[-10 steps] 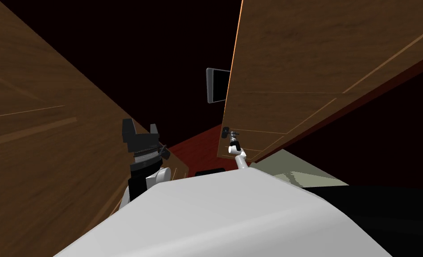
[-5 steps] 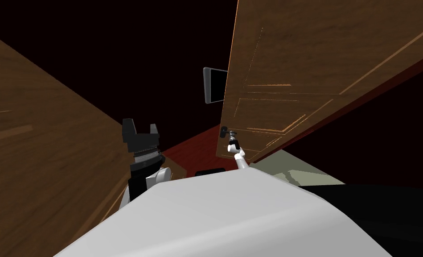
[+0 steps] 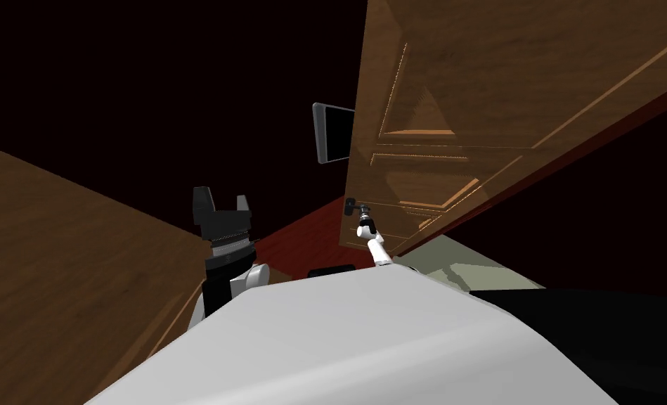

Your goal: Push the door open

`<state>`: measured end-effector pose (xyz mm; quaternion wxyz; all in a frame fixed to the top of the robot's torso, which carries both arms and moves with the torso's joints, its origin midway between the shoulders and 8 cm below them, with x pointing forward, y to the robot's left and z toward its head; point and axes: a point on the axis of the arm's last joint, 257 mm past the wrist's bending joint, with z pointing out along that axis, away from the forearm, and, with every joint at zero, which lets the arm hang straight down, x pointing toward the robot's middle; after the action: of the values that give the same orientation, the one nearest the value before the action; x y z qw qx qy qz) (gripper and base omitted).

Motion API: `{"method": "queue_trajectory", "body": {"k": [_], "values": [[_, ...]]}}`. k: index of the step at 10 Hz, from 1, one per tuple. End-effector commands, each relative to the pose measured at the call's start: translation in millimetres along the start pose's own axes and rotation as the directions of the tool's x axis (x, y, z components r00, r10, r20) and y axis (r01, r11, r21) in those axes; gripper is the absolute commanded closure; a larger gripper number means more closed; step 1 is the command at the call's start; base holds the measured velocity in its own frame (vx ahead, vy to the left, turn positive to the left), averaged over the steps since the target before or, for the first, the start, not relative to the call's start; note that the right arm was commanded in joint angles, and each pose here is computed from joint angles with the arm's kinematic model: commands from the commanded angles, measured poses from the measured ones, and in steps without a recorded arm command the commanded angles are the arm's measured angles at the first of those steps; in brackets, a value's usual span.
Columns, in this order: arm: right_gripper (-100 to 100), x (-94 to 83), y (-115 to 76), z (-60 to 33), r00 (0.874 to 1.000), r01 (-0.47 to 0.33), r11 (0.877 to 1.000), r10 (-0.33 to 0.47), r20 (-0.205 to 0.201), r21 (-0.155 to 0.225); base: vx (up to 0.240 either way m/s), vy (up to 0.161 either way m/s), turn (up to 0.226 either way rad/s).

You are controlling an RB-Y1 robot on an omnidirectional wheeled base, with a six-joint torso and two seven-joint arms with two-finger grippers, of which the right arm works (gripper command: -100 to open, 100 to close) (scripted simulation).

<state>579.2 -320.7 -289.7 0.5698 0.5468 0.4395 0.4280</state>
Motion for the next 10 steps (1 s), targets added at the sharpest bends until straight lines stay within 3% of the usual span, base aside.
{"method": "queue_trajectory", "body": {"k": [1,10], "values": [[100,-8.7,6.9,5.7,1.0,0.011,1.0,-0.011,0.021,-0.017,0.094,0.003,-0.103],[100,40.6,1.2,12.7,1.0,-0.02,1.0,0.02,0.022,0.006,0.091,0.041,-0.12]]}}
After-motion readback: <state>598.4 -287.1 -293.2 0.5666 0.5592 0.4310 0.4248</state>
